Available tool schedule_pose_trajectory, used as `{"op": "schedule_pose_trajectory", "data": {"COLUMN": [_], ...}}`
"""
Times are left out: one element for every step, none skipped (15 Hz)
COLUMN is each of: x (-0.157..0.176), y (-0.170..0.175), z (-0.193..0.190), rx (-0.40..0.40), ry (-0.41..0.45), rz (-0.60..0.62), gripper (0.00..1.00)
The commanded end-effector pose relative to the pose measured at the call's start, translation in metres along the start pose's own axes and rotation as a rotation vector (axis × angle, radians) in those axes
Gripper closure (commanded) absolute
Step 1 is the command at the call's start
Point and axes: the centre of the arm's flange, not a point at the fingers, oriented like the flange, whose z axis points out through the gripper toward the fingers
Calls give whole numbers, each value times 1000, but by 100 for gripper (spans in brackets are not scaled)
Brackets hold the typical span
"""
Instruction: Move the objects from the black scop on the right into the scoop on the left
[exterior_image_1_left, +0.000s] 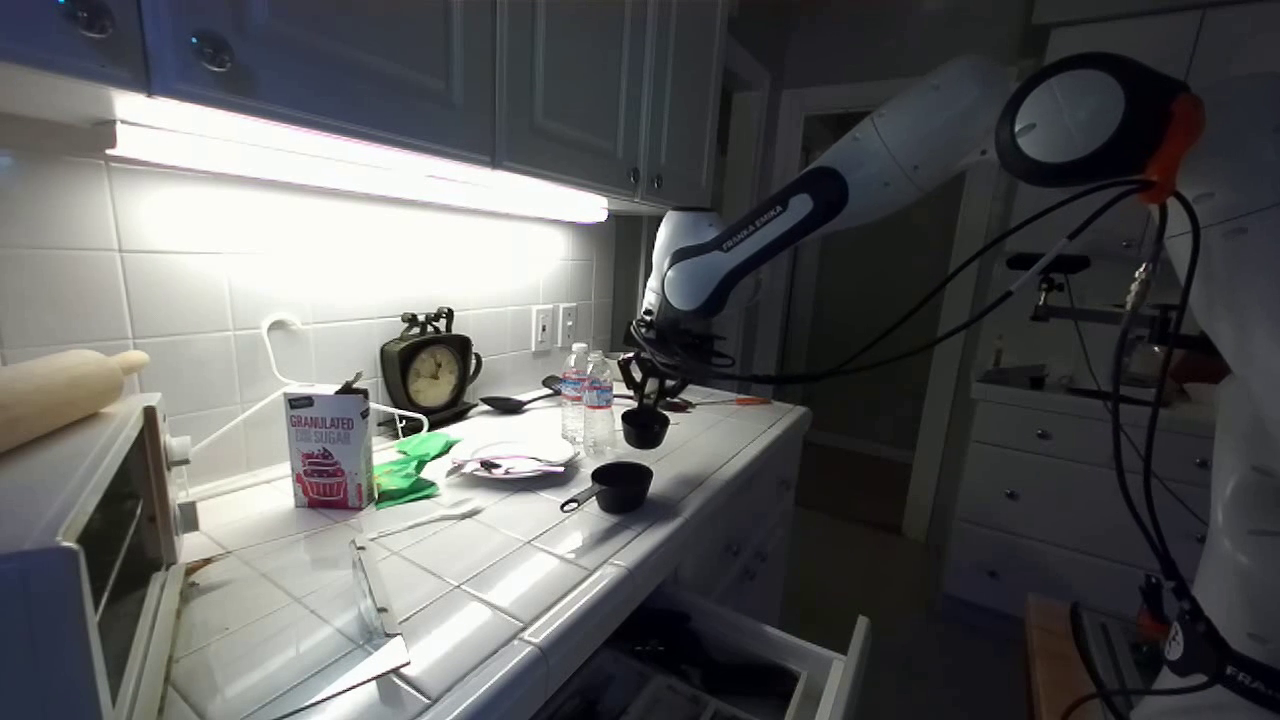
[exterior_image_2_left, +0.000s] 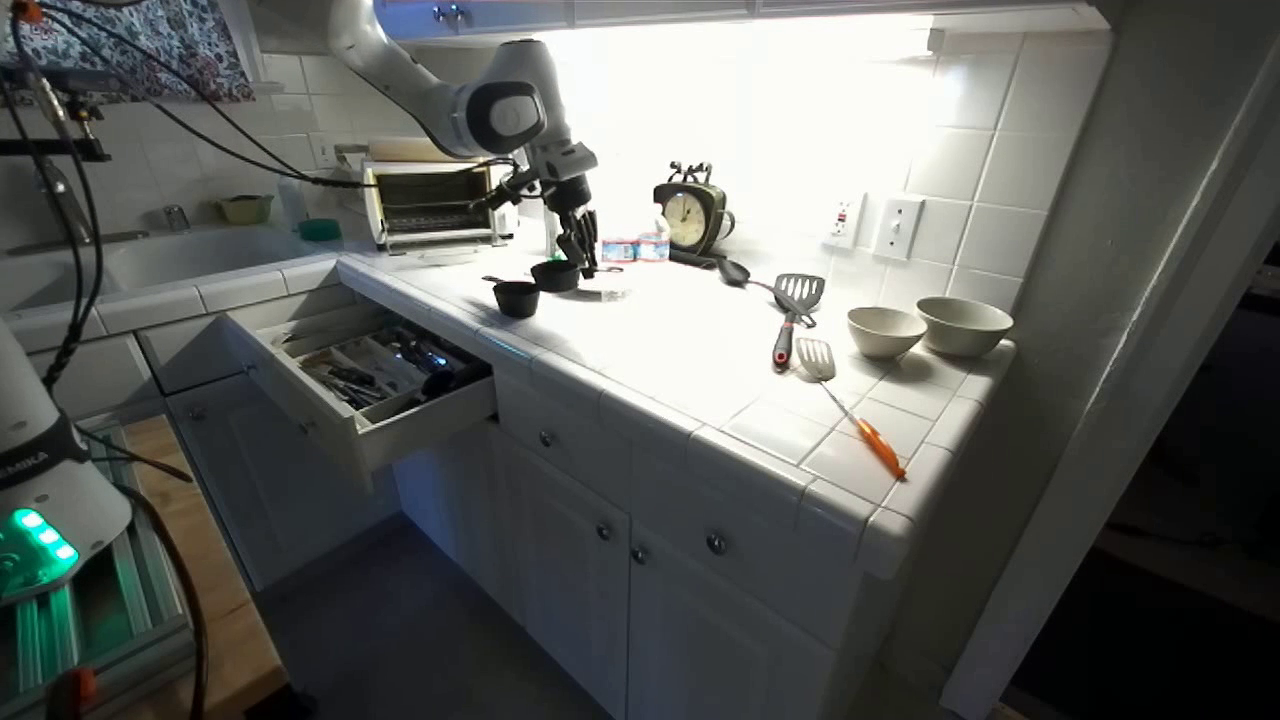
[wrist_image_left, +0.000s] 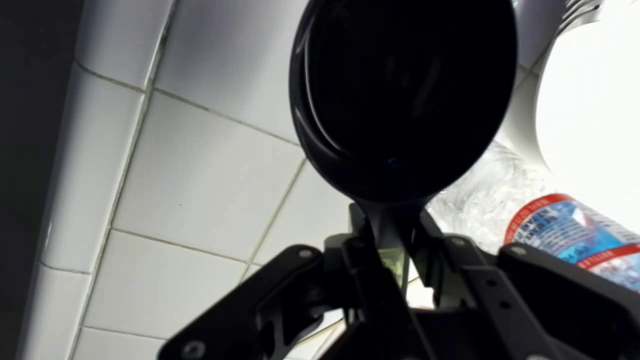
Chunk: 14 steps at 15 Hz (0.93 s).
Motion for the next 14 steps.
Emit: {"op": "schedule_pose_trajectory", "data": {"x": [-12, -14, -17, -20, -23, -25, -28, -31, -34, -37, -39, -42, -45, -47], "y": [-5, -6, -8, -10, -12, -14, -16, -17, -18, -19, -20, -21, -22, -22], "z": [-18, -20, -22, -23, -24, -25, -25, -26, -26, -27, -28, -29, -29, -30], "rx": [-17, -20, -24, -27, -29, -31, -32, -33, -33, -33, -33, -33, -33, -32], "ry": [66, 83, 99, 107, 115, 122, 127, 132, 138, 148, 155, 166, 176, 186], "rz": [-58, -72, -86, -100, -113, -125, -136, -146, -156, -166, -176, -186, -197, -206], "gripper": [94, 94, 94, 94, 94, 94, 94, 94, 94, 94, 94, 94, 94, 94]}}
